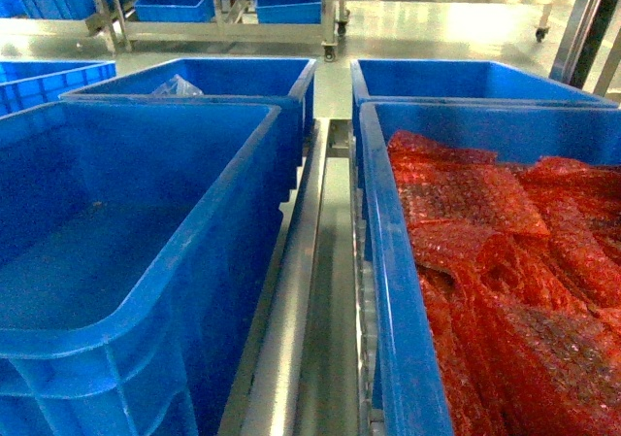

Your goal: Pick blue part to blue bin on bottom shelf

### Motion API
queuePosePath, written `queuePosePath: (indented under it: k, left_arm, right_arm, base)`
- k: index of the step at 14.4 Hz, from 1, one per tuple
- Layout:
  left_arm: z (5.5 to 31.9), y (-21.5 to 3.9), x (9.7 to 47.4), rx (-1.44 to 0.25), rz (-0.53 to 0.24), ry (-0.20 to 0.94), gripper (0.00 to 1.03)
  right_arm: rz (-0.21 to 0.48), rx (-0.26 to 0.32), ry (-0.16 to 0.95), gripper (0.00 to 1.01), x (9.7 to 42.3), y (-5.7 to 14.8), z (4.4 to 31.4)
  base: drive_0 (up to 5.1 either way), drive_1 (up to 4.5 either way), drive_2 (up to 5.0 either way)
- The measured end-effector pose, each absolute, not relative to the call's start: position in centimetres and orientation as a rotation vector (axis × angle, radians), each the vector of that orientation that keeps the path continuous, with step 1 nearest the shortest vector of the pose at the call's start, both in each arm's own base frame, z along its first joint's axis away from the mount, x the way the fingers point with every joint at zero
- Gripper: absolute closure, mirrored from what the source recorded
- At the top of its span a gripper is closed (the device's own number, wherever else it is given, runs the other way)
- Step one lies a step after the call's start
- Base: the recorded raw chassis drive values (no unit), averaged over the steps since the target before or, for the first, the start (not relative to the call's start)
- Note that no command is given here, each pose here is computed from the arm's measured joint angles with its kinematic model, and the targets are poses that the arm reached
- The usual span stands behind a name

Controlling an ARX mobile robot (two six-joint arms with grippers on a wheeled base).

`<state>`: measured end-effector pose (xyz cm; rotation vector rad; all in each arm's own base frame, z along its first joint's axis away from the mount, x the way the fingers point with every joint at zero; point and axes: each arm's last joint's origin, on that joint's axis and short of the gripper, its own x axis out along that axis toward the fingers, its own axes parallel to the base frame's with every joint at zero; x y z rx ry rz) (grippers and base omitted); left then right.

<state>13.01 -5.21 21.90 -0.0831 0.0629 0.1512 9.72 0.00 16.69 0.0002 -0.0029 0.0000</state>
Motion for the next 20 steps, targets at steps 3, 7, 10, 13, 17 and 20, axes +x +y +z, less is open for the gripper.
queuePosePath:
  k: [3,7,10,13,17,20]
  left_arm:
    - [21.90,-5.21,13.01,-0.083,0.152,0.063,0.59]
    - [21.90,-5.21,13.01,-0.083,0.151,0.063,0.59]
    - [21.90,-5.22,13.01,-0.083,0.151,0.063,0.59]
    - [21.90,-5.21,13.01,-0.083,0.151,0.063,0.59]
    - [21.90,-5.21,13.01,-0.083,0.152,0.063,0.59]
    - [21.90,-5.21,13.01,-0.083,0.152,0.063,0.59]
  right_arm:
    - [0.000,0.000,-0.002,0.03,9.72,0.00,16.69]
    - [0.000,0.000,-0.002,0.03,9.72,0.00,16.69]
    - [0.000,0.000,-0.002,0.03,9.72,0.00,16.69]
    - [0.000,0.000,-0.003,0.03,9.72,0.00,16.69]
    - [0.000,0.000,-0.002,0.03,9.72,0.00,16.69]
    - [0.000,0.000,-0.002,0.03,9.72,0.00,16.69]
  base:
    - [0.0,0.00,0.0]
    - [0.0,0.00,0.0]
    - [0.0,0.00,0.0]
    - [0.0,0.00,0.0]
    - [0.0,0.00,0.0]
    - [0.0,0.00,0.0]
